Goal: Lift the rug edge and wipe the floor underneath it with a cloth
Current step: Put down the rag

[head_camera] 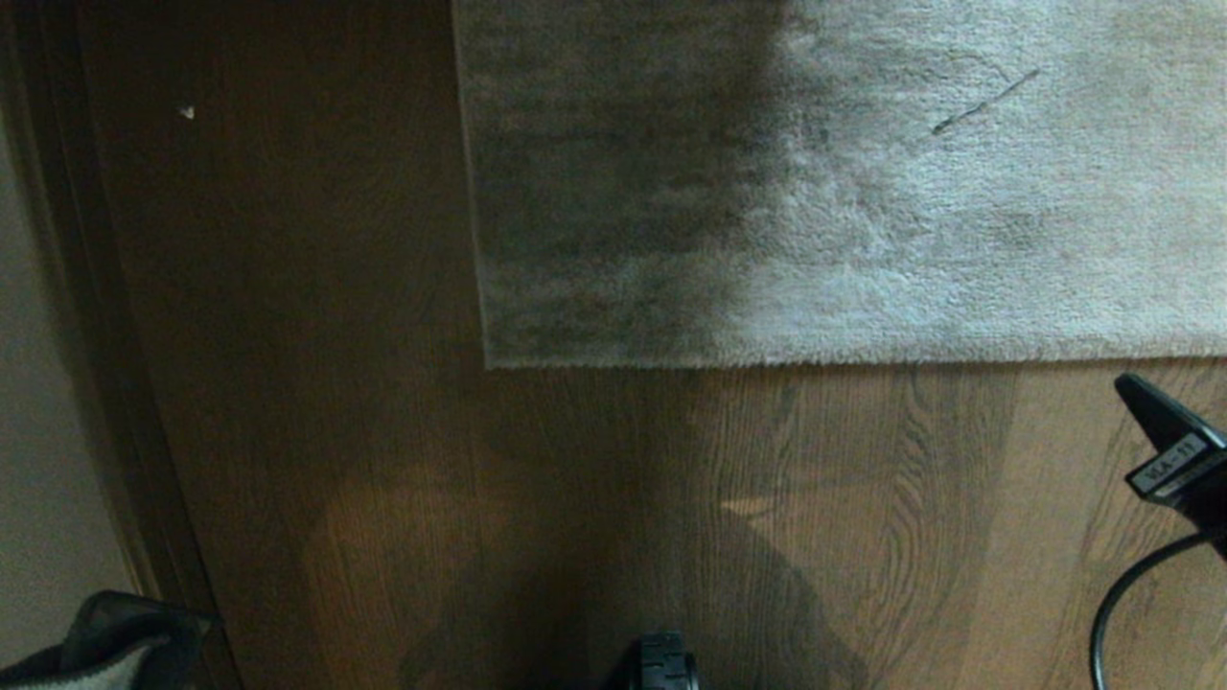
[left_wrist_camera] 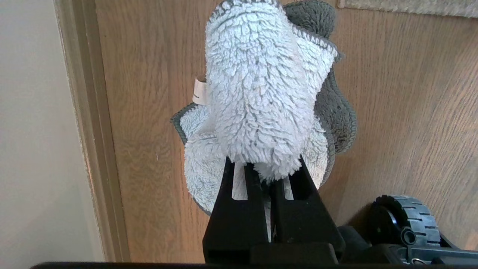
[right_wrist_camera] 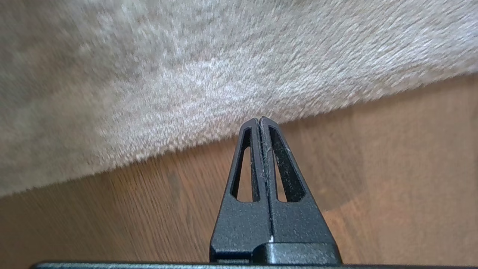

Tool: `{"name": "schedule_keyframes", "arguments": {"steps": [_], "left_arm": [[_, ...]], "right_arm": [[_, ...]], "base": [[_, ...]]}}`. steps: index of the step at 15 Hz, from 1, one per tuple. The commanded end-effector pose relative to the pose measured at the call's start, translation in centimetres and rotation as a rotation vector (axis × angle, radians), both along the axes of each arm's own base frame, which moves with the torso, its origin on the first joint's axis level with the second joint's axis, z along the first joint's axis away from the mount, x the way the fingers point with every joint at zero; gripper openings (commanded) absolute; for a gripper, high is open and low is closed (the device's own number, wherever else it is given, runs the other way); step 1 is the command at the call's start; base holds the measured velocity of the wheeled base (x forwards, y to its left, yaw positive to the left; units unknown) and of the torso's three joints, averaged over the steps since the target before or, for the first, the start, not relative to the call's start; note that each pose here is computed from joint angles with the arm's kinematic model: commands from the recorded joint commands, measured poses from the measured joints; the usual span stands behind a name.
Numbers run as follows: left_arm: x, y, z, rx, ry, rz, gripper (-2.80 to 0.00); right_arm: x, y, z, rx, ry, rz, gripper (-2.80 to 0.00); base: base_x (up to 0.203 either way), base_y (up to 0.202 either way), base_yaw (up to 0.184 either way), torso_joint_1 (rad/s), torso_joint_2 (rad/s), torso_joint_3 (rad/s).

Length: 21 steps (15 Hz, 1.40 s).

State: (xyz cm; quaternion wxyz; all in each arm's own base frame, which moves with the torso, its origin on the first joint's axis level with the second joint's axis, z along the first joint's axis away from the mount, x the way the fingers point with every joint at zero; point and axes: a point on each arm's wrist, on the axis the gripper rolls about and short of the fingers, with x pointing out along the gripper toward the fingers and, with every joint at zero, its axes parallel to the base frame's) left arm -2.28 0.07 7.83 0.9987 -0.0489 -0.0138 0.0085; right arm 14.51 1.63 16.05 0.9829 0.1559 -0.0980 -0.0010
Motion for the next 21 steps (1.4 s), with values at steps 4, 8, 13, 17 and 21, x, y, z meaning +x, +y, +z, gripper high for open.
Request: {"name": "schedule_keyframes", "arguments": {"steps": [4,8,13,17,21], "left_arm": [[0.0,0.0,0.0,-0.001,-0.001,0.0,-2.8],[0.0,0.0,0.0,-0.001,-0.001,0.0,-2.8],[0.0,0.0,0.0,-0.001,-0.001,0.0,-2.8],[0.0,0.0,0.0,-0.001,-0.001,0.0,-2.8],[0.0,0.0,0.0,-0.001,-0.001,0.0,-2.8]], "right_arm": [[-1.1,-0.3,0.9,0.012,-0.074,-0.011,-2.8],[-2.2,-0.4,0.9,0.01,-0.06,-0.009,-2.8],[-2.8,-0.5,0.6,-0.001,-0.012,-0.009,-2.8],[-4.5,-0.7,0.6,-0.008,-0.006,0.002,-2.8],[-8.1,-1.0,-0.3,-0.047,0.039,0.058,-2.8]], "base": [[0.0,0.0,0.0,0.0,0.0,0.0],[0.0,0.0,0.0,0.0,0.0,0.0],[0.0,0.0,0.0,0.0,0.0,0.0],[0.0,0.0,0.0,0.0,0.0,0.0],[0.0,0.0,0.0,0.0,0.0,0.0]]}}
